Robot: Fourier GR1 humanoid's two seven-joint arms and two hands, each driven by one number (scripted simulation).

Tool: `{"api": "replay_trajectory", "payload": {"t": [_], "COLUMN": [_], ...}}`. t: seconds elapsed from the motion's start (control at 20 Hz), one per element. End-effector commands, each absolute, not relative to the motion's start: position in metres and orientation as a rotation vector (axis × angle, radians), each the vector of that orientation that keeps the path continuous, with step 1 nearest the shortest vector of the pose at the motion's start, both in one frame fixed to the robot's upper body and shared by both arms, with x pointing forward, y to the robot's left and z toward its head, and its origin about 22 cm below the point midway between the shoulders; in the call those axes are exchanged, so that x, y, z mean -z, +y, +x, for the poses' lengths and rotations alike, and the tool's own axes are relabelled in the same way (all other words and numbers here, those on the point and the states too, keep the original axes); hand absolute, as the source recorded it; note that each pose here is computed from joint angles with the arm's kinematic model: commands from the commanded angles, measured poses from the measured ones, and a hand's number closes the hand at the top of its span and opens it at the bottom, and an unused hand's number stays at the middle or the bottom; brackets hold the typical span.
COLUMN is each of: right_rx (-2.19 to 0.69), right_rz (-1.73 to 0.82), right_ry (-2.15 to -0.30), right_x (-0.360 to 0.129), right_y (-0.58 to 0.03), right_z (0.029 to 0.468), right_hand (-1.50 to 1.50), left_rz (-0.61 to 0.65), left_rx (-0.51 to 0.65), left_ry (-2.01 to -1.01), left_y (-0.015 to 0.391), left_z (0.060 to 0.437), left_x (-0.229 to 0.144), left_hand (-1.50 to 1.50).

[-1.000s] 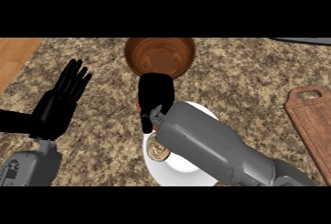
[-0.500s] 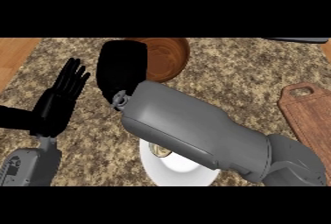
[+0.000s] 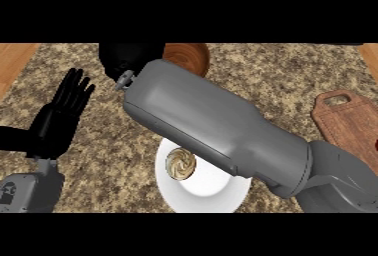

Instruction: Pick the sweet potato from the plate and place it in the bowl

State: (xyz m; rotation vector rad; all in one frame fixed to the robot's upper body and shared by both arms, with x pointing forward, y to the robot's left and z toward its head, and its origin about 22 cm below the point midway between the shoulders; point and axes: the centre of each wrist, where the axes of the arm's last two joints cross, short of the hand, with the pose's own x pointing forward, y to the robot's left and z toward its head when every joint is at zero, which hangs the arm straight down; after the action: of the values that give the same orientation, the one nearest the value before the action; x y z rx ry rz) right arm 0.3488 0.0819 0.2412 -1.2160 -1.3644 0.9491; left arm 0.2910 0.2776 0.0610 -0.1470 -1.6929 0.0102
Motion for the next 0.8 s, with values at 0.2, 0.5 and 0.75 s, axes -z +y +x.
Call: {"api": "replay_trajectory", "payload": {"t": [0.2, 0.5, 0.75], "right_rx": [-0.636, -0.566, -0.598], "right_rz": [-1.241, -1.2, -1.216], "right_ry": [-1.317, -1.359, -1.307], "right_x": [-0.231, -0.204, -0.175], "right_y": [0.05, 0.026, -0.005], "right_z": [0.396, 0.421, 0.441], "right_hand": [1.5, 1.5, 1.5], "left_rz": [-0.125, -0.121, -0.149], "left_rx": [-0.021, -0.016, -0.014], "left_ry": [-1.699, -1.723, -1.713], "left_y": [0.292, 0.286, 0.284], "left_z": [0.284, 0.286, 0.289], "left_x": [-0.058, -0.077, -0.067], "left_hand": [0.0, 0.0, 0.0]}}
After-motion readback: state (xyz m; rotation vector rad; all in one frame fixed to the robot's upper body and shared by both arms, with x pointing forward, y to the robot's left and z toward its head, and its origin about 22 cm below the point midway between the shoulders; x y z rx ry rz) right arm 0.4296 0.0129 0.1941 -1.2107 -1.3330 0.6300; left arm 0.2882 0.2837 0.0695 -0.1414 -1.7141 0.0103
